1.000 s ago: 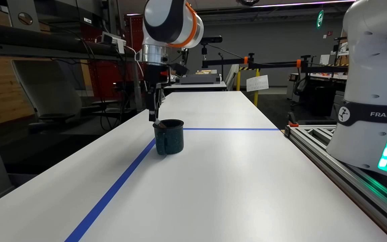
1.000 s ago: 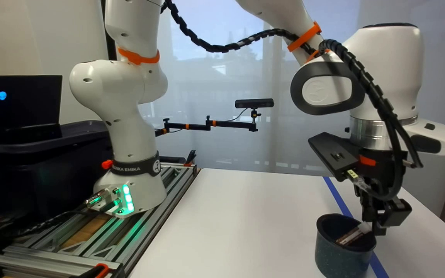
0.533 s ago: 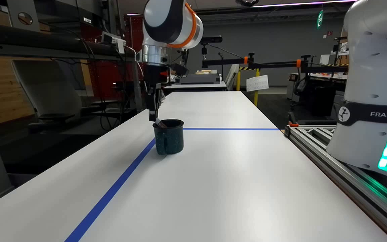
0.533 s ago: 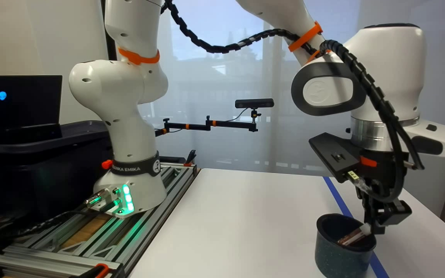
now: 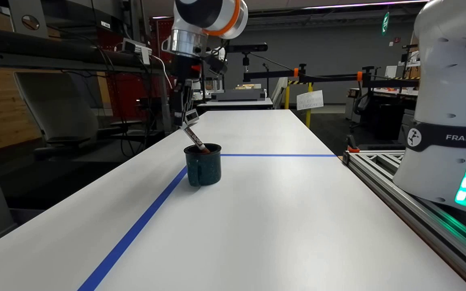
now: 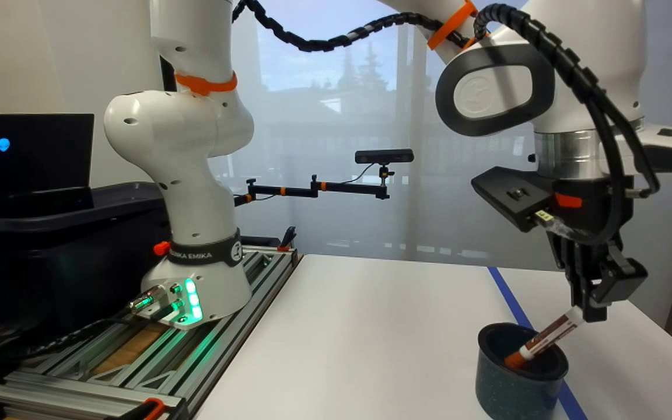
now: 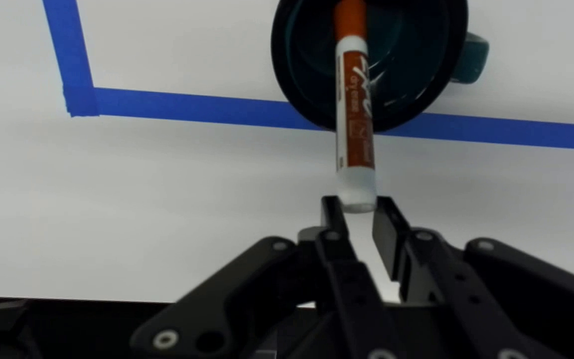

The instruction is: Pick up the marker from the cup and put it on the table

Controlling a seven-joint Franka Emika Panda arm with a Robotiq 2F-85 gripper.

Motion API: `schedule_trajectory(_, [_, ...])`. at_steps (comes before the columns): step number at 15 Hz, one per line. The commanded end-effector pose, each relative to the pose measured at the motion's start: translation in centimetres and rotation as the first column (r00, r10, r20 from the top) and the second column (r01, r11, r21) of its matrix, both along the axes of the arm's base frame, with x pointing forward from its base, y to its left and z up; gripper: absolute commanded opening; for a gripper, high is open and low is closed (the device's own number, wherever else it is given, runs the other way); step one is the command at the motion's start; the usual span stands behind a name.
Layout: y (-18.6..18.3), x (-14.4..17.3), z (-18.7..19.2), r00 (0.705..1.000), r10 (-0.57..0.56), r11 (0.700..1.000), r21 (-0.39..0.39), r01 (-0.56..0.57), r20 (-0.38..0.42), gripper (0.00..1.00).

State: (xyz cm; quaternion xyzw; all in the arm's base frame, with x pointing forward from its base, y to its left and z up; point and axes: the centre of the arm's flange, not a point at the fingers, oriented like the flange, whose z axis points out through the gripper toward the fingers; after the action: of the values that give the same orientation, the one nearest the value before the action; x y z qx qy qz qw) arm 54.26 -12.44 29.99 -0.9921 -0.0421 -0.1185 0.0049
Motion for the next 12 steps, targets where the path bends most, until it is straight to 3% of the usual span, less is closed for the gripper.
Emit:
schedule_trajectory(1, [-0.9,-2.1,3.3,0.999,-0.041,0.999,-0.003,0.041,0.023,0.05])
schedule_trajectory(8, [-3.7,-3.7,6.6,0.990,-0.115,0.993,-0.010,0.116,0.082,0.05])
schedule_trajectory(12, [-6.4,-4.6,4.5,0.985,-0.167,0.986,0.023,0.166,0.042,0.05])
